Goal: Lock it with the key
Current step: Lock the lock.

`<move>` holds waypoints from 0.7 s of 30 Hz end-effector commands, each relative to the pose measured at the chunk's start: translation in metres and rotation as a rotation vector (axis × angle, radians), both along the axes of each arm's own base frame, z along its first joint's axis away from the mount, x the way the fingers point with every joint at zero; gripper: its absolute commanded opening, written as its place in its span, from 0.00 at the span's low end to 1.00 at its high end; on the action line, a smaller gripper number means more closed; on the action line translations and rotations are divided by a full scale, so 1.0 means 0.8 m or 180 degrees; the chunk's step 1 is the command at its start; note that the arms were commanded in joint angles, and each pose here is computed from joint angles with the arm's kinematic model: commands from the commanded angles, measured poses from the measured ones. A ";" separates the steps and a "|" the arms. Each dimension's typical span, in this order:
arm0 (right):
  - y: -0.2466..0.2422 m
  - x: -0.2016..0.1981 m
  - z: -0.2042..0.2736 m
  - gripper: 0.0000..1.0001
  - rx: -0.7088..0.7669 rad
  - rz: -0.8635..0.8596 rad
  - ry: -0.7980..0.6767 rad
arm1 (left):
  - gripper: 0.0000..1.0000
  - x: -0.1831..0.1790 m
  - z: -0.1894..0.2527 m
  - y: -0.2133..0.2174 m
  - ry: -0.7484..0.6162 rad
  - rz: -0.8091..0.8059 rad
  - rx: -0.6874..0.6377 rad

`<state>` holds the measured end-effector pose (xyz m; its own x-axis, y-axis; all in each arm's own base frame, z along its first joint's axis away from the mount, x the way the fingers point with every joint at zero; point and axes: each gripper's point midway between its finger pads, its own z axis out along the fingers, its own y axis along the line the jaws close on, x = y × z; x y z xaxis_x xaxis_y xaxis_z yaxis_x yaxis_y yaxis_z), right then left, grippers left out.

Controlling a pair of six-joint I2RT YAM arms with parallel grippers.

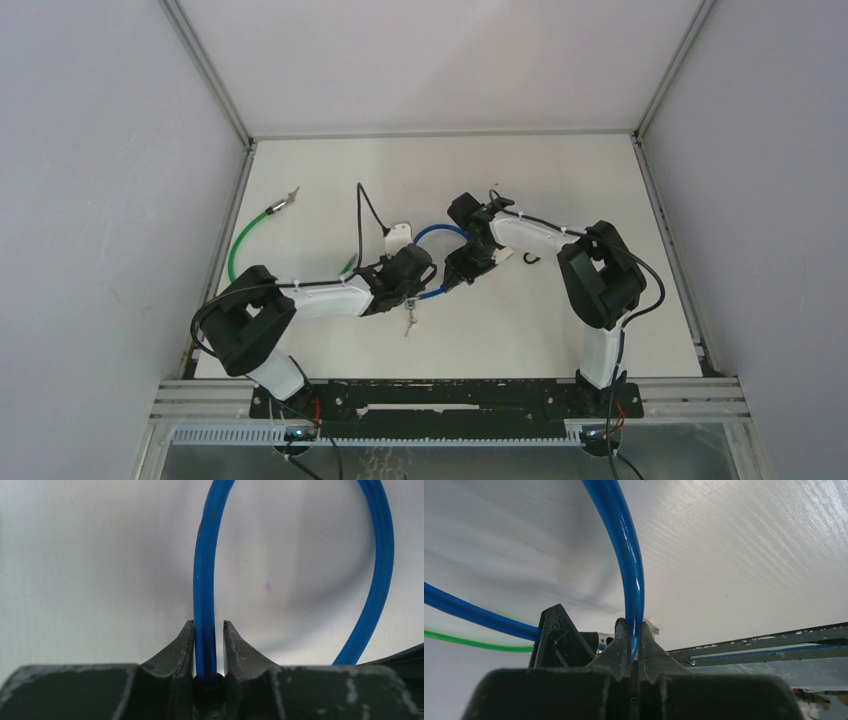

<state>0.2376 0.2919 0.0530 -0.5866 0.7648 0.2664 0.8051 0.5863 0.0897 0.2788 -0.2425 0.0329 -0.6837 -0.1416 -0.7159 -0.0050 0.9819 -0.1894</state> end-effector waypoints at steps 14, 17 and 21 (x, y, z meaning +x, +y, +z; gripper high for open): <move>-0.024 0.024 0.009 0.00 0.0055 -0.0244 -0.0112 | 0.00 0.016 0.056 -0.015 -0.0423 0.0138 -0.0501; -0.029 0.029 0.011 0.00 0.0050 -0.0286 -0.0138 | 0.00 0.016 0.055 -0.015 -0.0423 0.0120 -0.0485; -0.033 0.033 0.008 0.00 0.0019 -0.0319 -0.0143 | 0.00 0.016 0.056 -0.016 -0.0437 0.0108 -0.0497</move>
